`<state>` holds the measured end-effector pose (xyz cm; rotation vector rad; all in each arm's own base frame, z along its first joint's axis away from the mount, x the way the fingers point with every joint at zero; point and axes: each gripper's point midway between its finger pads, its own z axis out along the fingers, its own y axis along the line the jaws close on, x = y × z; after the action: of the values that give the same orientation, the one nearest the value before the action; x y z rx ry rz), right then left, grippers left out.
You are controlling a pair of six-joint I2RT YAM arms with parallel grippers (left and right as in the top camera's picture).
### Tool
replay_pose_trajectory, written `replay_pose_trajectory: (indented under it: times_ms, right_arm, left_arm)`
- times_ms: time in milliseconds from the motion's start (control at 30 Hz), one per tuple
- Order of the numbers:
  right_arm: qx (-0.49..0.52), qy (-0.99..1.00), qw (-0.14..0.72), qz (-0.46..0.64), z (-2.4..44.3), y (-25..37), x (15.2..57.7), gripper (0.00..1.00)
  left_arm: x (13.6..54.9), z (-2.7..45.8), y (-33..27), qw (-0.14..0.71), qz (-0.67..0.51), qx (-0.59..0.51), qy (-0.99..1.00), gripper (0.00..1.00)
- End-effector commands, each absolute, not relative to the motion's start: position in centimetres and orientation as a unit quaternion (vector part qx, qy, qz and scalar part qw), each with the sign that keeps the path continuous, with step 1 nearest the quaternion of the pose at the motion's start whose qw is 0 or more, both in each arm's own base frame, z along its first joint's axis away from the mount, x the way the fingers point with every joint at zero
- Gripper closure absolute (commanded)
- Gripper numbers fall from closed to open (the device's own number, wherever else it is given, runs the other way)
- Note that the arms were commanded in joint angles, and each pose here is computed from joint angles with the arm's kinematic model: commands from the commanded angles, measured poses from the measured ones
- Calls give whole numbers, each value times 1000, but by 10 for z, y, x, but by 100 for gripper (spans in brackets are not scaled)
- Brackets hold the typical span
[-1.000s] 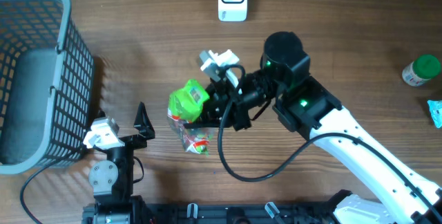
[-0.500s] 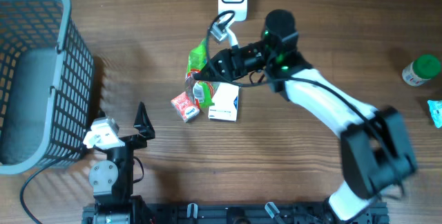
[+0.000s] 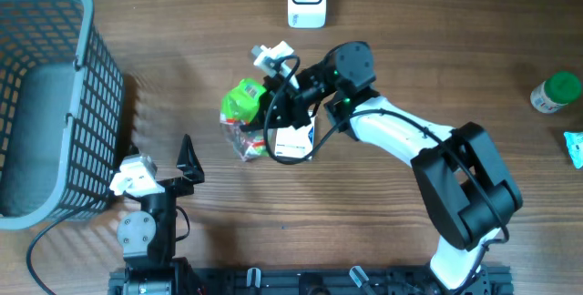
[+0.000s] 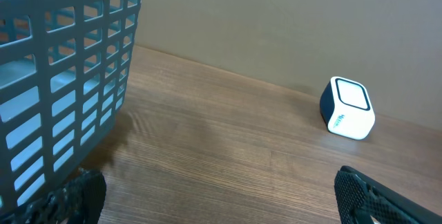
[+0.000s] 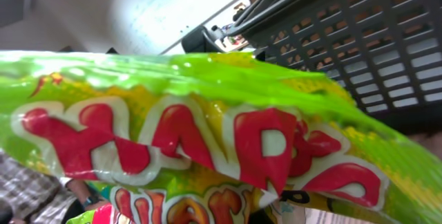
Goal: Scan the item barcode
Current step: 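Lift the Haribo bag and hold it up to the scanner face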
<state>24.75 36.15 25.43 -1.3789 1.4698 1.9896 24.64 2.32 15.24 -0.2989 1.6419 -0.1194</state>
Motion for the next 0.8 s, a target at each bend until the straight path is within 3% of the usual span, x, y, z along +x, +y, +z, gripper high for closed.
replay_pose_trajectory:
  times_ms: [0, 167, 233, 367, 467, 533, 633, 767]
  right_arm:
    - [-495, 499, 182, 687, 250, 364, 254, 96]
    - [-458, 535, 146, 694, 239, 364, 261, 96]
    - [-312, 634, 5, 707, 230, 360, 275, 96]
    - [-144, 692, -117, 698, 230, 340, 301, 96]
    - [-66, 694, -67, 714, 245, 317, 344, 96]
    - [-61, 654, 85, 749, 281, 298, 382, 96]
    - [-41, 628, 177, 757, 306, 270, 409, 95]
    - [0, 670, 188, 718, 291, 250, 426, 95]
  left_arm:
    - [247, 151, 21, 668, -60, -130, 730, 0]
    - [247, 151, 21, 668, -60, -130, 730, 0]
    - [247, 151, 21, 668, -60, -130, 730, 0]
    - [247, 151, 21, 668, -60, -130, 730, 0]
    - [247, 151, 21, 668, -60, -130, 730, 0]
    - [247, 151, 21, 668, -60, -130, 730, 0]
    - [247, 151, 21, 668, -60, -130, 730, 0]
    - [247, 151, 21, 668, -60, -130, 730, 0]
